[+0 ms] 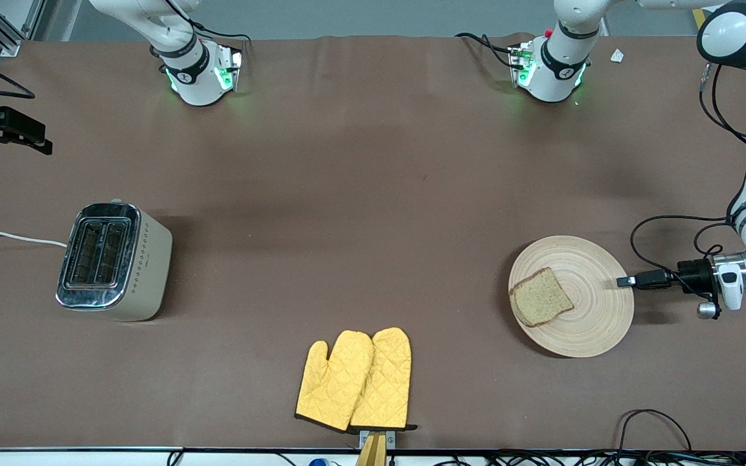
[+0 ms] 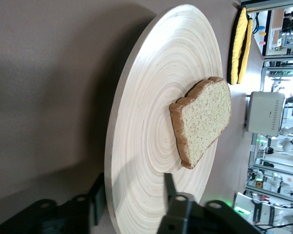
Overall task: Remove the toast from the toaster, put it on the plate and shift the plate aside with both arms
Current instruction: 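Open the left gripper and release the plate rim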
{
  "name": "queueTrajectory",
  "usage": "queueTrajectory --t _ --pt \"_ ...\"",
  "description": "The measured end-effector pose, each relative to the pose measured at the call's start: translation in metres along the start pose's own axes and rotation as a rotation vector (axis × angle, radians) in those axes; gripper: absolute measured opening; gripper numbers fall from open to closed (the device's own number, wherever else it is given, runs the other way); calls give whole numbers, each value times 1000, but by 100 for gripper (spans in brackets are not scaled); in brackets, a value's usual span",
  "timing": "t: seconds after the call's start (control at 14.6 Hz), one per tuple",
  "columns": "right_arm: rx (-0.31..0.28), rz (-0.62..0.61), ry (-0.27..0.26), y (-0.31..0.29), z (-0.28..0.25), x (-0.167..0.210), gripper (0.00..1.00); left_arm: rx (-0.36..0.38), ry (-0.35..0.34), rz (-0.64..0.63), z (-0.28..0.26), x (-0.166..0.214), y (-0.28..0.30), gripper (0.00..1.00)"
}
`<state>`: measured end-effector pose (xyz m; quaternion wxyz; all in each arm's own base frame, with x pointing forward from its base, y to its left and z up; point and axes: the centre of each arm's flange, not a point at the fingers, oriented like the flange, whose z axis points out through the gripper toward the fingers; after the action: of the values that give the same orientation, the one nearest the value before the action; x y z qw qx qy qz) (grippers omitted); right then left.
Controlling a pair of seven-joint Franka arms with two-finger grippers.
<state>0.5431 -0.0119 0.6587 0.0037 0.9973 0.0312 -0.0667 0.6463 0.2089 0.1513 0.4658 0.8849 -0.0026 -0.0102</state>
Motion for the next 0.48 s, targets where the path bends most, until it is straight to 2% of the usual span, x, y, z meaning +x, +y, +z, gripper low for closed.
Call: queueTrajectory --t 0.27,0.34,0.48 --pt "0 0 0 0 0 0 100 130 -13 73 -36 14 11 95" --pt "0 0 0 0 0 0 100 175 -17 88 -49 18 16 100" --pt "0 0 0 0 0 0 100 257 -29 102 -67 26 34 100"
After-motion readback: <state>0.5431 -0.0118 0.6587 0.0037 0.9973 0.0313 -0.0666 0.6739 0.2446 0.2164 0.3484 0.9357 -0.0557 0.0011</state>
